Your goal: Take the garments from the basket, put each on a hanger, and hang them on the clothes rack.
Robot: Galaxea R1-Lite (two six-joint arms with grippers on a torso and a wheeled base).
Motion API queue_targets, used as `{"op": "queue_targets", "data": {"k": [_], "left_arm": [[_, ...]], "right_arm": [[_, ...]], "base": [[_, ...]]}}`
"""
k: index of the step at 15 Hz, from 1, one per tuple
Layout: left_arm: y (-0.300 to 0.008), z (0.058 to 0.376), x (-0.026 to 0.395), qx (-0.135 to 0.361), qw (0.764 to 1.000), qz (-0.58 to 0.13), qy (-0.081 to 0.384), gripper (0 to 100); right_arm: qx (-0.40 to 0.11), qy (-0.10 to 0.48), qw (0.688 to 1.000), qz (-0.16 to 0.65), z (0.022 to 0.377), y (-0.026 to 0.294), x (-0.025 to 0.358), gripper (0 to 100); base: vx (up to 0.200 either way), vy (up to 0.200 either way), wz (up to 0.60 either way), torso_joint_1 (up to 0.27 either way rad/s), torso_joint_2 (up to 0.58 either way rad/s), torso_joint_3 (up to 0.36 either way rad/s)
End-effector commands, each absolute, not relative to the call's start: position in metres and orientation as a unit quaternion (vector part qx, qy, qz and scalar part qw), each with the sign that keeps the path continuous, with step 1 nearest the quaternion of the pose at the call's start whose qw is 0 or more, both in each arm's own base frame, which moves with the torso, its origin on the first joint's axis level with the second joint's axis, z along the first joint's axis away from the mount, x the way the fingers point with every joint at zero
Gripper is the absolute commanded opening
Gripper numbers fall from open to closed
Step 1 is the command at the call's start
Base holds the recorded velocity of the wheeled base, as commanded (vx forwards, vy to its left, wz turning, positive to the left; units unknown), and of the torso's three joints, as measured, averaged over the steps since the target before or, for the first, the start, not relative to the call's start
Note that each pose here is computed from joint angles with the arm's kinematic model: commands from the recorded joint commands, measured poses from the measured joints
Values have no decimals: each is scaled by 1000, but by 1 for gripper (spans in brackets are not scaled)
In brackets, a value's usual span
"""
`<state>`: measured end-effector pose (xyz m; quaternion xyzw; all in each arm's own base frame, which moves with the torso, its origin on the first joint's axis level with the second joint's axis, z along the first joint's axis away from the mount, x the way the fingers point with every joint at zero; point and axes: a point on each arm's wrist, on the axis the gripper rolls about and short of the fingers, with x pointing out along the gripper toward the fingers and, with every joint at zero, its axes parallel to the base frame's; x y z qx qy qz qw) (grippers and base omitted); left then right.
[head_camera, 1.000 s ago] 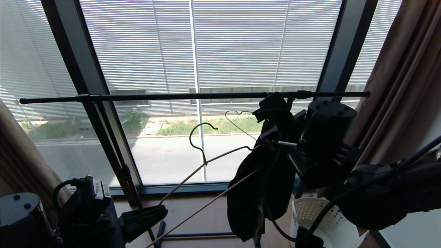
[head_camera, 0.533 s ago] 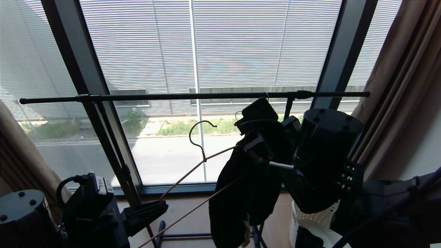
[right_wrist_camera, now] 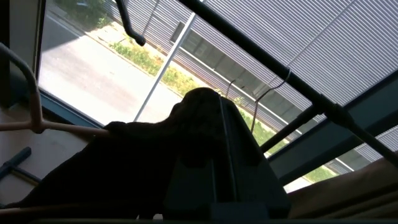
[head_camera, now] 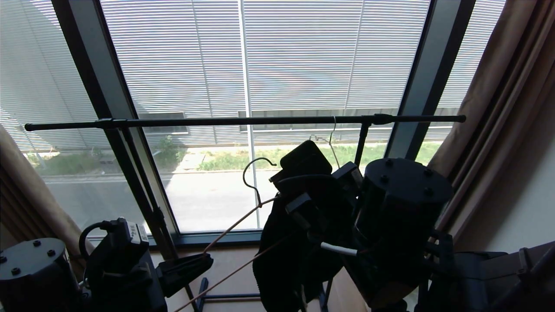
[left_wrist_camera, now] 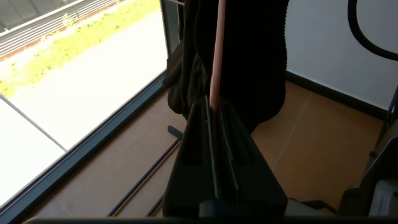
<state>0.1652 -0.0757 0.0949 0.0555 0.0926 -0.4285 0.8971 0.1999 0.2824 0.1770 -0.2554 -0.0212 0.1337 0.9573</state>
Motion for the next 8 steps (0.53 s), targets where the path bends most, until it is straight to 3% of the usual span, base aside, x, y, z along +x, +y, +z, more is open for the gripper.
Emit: {"op": "queue_targets", "data": {"k": [1,6,7,8], "left_arm": [[-76,93,166,55,897,-429,96,0],[-76,92,167,55,897,-427,99,0],[-76,92,167,55,897,-427,99,0],[-76,92,167,55,897,-427,99,0]], "right_arm": [[-259,-14,955,143,168,293,194,0],[-252,-11,957,145,165,295,193,0],[-253,-9,957,143,164,295,193,100],[-252,-10,957,143,165,295,193,100]], "base": [[0,0,0,0,0,0],[0,0,0,0,0,0],[0,0,0,0,0,0],[0,0,0,0,0,0]]}}
